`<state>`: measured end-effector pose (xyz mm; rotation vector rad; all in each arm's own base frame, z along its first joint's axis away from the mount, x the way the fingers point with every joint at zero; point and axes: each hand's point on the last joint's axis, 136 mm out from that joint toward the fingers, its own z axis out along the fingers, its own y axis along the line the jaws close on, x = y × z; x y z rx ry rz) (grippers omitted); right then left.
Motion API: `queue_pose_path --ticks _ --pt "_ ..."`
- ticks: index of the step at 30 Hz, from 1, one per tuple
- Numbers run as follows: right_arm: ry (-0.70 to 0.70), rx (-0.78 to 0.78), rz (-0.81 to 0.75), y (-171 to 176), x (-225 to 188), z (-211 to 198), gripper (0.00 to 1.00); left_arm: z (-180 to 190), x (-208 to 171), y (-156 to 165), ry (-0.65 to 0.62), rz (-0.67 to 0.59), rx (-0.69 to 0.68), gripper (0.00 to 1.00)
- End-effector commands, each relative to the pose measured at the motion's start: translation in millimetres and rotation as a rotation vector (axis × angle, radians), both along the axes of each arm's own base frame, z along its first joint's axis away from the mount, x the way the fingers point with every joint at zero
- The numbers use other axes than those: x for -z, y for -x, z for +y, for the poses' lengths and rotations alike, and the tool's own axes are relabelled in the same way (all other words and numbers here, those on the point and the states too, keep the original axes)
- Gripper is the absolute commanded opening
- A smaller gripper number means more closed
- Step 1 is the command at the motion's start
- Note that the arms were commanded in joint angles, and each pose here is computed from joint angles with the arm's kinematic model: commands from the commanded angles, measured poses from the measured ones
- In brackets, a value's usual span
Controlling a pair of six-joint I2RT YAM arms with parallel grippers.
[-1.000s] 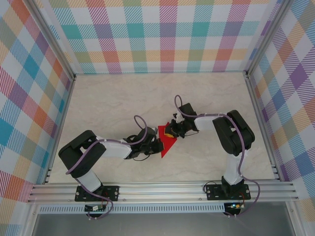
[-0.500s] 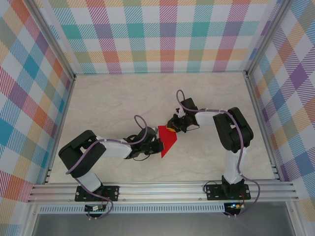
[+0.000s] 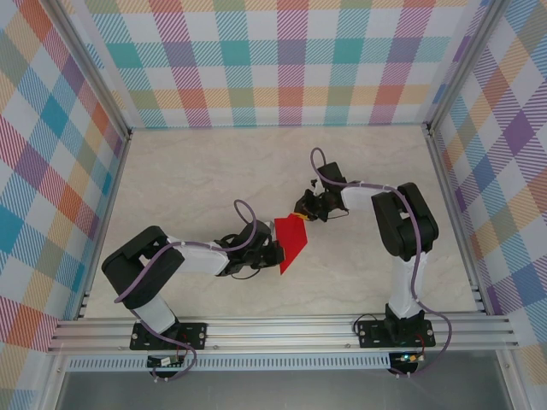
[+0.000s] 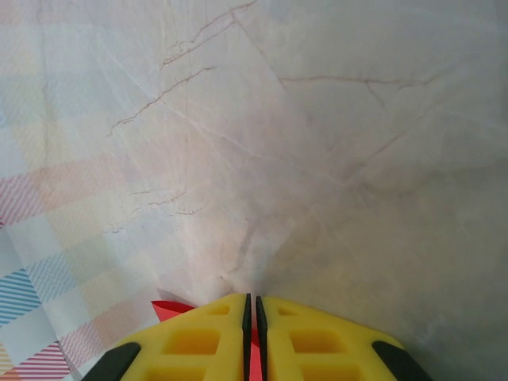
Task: Fold a paper plane with a square sheet of paper (pick it up from the middle)
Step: Fourth fold the wing at the center of the table.
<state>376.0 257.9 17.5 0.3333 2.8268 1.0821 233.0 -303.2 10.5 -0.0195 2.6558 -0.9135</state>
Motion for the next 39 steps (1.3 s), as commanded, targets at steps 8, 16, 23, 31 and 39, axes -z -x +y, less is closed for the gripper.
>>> queue_pose_path --ticks 8,16,23,31,39 --pt "0.055 0.009 -0.099 -14.0 -31.8 -16.1 0.14 89.0 78.3 74.9 -0.413 0.277 0.067 0.01" --pt "-0.105 -0.063 -0.145 33.9 -70.8 -4.8 0.14 81.4 62.5 74.8 -0.379 0.244 0.144 0.01" --pt "-0.142 -0.148 -0.073 81.3 -44.0 33.5 0.12 77.1 57.8 75.2 -0.369 0.234 0.188 0.01" --pt "-0.033 -0.159 -0.047 80.3 -3.5 33.3 0.1 77.1 57.3 76.1 -0.373 0.24 0.196 0.01" --pt "0.099 -0.107 -0.105 44.1 7.3 13.2 0.11 82.4 61.8 80.3 -0.386 0.253 0.195 0.01"
